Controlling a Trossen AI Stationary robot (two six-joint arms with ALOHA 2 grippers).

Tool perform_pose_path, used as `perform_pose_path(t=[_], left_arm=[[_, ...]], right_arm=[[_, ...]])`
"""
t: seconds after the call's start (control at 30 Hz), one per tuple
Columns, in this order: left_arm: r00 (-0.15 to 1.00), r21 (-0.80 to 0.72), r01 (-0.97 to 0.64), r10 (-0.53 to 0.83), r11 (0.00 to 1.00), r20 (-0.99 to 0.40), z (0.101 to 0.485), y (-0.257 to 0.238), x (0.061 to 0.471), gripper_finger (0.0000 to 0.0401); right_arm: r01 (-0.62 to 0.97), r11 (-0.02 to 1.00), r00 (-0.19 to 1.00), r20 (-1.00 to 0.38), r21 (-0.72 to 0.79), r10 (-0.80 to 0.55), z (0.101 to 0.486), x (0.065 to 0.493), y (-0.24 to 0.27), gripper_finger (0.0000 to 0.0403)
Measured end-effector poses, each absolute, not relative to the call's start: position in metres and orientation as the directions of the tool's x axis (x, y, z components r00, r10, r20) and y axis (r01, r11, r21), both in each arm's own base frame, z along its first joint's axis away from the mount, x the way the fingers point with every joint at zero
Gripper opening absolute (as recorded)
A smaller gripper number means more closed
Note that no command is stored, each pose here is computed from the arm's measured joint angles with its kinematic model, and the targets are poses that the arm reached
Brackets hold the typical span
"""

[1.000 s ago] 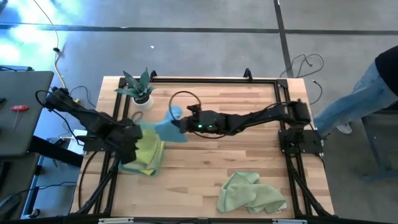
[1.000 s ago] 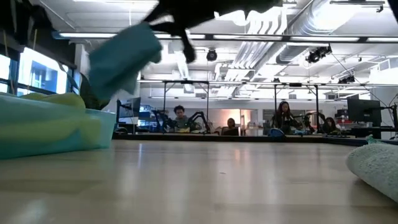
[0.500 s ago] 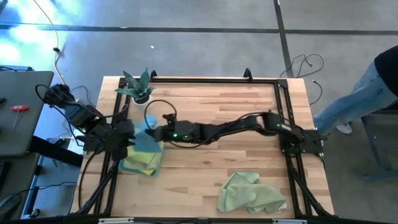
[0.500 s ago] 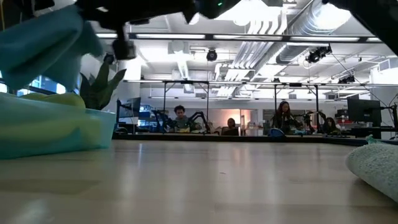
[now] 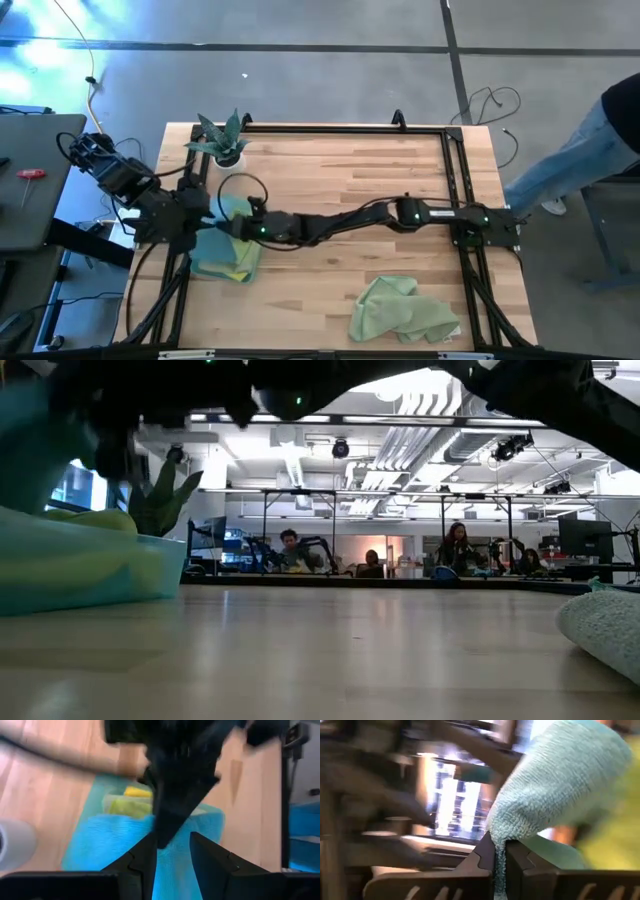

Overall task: Fold microfiber towels
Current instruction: Put the blue microfiber towel into the green bin

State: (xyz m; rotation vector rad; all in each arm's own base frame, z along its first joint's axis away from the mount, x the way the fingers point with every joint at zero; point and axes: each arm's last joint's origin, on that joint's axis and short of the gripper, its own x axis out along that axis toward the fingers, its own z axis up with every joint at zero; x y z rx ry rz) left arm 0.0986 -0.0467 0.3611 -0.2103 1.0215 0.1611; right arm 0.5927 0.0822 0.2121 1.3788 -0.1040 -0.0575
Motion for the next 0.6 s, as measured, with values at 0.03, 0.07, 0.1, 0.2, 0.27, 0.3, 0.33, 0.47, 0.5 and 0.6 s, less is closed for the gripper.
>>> perform_pose_path(t=[0.03,0.07,0.1,0.2,0.27,0.3,0.33,0.47,0.5,0.6], left_arm=[[0.507,-0.091,-0.232,0.041,0.968,-0.861,0.361,-0.046,0.098,0.0106],[0.505,-0.089,-0.232,0.041,0.969,-0.862,0.361,-0.046,0.098,0.0106],[0.503,-0.088,-0.231,0.042,0.969,-0.863,0.361,-0.046,0.097,0.0106],[0.502,-0.081,-0.234,0.049,0.969,-0.863,0.360,-0.046,0.097,0.0106],[0.503,-0.077,-0.237,0.054,0.969,-0.863,0.360,-0.045,0.097,0.0106],[0.504,-0.077,-0.237,0.055,0.969,-0.862,0.360,-0.045,0.097,0.0106],[0.504,-0.075,-0.236,0.055,0.969,-0.862,0.360,-0.046,0.097,0.0106],[0.506,-0.069,-0.233,0.060,0.970,-0.860,0.360,-0.045,0.097,0.0106],[0.507,-0.065,-0.235,0.065,0.970,-0.859,0.360,-0.045,0.097,0.0106],[0.511,-0.059,-0.238,0.073,0.969,-0.857,0.360,-0.045,0.097,0.0106]], right_arm=[[0.025,0.158,0.995,-0.010,0.987,-0.100,0.202,0.594,0.083,0.0000],[0.066,0.136,0.994,-0.053,0.989,-0.097,0.192,0.594,0.085,0.0000],[0.108,0.122,0.991,-0.096,0.987,-0.095,0.183,0.595,0.086,0.0000],[0.198,0.106,0.979,-0.191,0.974,-0.073,0.173,0.593,0.089,0.0000],[0.242,0.094,0.969,-0.236,0.966,-0.072,0.172,0.591,0.091,0.0000],[0.256,0.094,0.966,-0.250,0.962,-0.070,0.171,0.591,0.092,0.0000],[0.271,0.097,0.962,-0.265,0.958,-0.071,0.169,0.590,0.092,0.0000],[0.351,0.142,0.936,-0.343,0.926,-0.079,0.163,0.587,0.094,0.0000],[0.374,0.153,0.927,-0.365,0.915,-0.083,0.161,0.586,0.094,0.0000],[0.408,0.198,0.913,-0.398,0.891,-0.093,0.157,0.585,0.094,0.0000]])
